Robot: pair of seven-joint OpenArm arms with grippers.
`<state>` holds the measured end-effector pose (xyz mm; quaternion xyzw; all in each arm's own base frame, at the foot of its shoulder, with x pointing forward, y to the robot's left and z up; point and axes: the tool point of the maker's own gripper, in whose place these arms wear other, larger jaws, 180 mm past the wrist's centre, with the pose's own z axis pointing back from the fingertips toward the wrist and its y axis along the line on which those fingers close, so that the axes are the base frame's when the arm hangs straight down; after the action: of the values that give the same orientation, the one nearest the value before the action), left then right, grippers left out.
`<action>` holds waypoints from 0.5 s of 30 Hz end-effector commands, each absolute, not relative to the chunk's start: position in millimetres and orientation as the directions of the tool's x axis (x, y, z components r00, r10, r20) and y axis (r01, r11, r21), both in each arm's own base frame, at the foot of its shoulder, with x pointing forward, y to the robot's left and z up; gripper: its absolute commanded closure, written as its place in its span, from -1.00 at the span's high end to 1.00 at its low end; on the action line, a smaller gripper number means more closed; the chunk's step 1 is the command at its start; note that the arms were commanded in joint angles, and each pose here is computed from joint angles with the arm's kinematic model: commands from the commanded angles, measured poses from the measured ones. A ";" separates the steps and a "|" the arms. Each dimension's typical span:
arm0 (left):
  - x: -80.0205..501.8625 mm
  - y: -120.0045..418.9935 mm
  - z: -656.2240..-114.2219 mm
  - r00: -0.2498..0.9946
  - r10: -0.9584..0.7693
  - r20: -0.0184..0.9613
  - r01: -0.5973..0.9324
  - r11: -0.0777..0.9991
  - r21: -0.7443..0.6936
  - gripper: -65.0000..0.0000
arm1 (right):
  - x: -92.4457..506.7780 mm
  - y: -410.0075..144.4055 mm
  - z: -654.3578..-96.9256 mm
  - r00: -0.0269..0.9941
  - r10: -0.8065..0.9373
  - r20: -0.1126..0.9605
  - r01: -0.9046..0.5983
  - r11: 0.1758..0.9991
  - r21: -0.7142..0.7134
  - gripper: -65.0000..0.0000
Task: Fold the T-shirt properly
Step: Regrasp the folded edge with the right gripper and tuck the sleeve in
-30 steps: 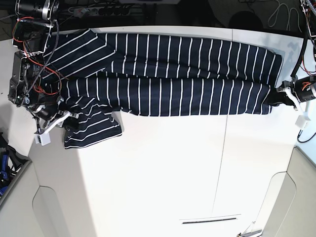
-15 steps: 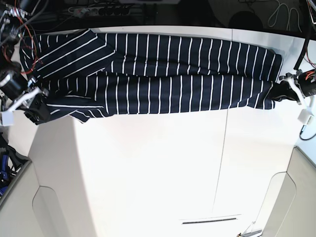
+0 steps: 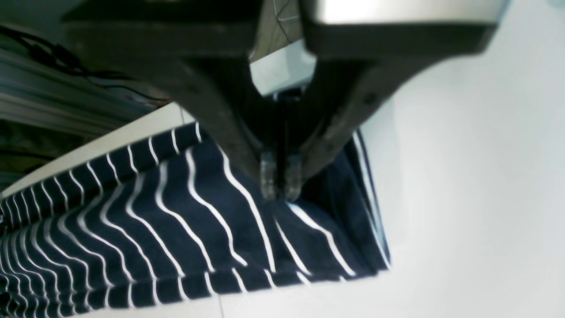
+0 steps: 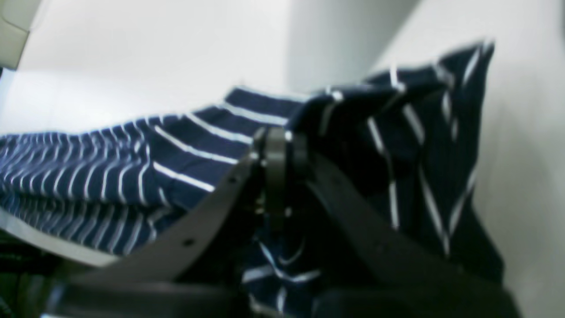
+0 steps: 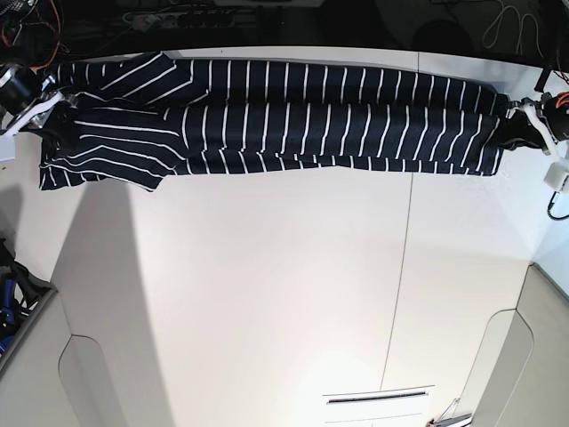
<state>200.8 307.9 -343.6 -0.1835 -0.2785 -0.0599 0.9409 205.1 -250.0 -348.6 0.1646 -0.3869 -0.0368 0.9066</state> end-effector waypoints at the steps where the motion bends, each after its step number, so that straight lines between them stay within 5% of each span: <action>1: 205.9 309.4 -335.7 0.819 -0.023 0.573 0.233 0.927 -0.295 -1.00 | 210.2 -254.3 -341.7 0.669 -0.195 0.717 -0.058 0.948 0.312 -1.00; 4: 201.5 305.3 -344.4 0.827 -0.010 0.563 0.217 0.928 -0.302 -0.87 | 204.4 -255.1 -356.8 0.692 -0.230 0.685 -0.019 0.942 0.336 -1.00; 9: 199.8 297.6 -350.1 0.824 0.021 0.567 0.202 0.923 -0.328 -0.42 | 195.4 -258.6 -374.1 0.724 -0.266 0.636 0.022 0.931 0.364 0.03; 15: 208.9 319.0 -332.3 0.775 0.066 0.629 0.160 0.942 -0.296 -0.36 | 194.1 -268.0 -362.8 0.700 -0.308 0.644 0.041 0.918 0.394 0.08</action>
<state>201.8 316.2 -344.4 -0.1723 -0.3183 -0.0132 0.9321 186.5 -261.7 -375.8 0.1839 -0.3526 -0.1049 0.9115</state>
